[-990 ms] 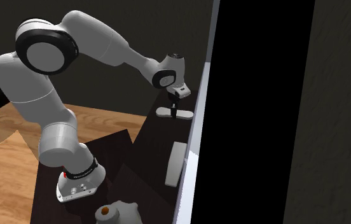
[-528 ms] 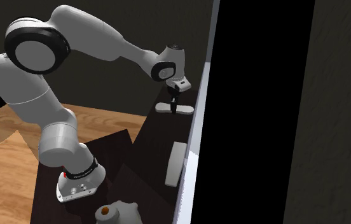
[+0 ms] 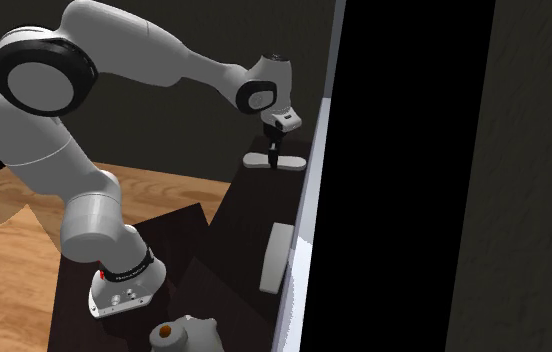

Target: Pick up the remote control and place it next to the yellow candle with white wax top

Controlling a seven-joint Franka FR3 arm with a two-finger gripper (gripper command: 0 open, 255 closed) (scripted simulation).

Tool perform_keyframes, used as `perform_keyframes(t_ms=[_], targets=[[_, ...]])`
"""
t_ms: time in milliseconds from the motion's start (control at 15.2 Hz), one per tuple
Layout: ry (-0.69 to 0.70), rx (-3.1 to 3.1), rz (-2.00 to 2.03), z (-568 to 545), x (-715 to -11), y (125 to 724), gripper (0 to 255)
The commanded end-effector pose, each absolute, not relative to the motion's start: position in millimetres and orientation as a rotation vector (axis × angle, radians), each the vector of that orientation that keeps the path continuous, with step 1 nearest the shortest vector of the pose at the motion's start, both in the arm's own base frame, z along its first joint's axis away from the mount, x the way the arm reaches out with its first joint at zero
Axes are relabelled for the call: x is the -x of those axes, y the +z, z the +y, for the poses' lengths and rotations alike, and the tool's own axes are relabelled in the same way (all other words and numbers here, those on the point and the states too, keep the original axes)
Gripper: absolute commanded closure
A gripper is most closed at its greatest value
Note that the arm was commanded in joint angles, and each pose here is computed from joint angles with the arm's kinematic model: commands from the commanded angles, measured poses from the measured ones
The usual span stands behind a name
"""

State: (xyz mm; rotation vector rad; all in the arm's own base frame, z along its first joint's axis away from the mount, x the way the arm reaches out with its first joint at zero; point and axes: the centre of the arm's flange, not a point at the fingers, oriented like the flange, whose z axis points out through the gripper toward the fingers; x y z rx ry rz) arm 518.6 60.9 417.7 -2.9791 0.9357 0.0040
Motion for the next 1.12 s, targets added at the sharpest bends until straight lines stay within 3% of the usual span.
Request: perform_keyframes(t_ms=[0,1056], targets=[[0.004,2.979,0.936,60.6,-517.8,428.6,255],[0.004,2.979,0.936,60.6,-517.8,513.1,255]])
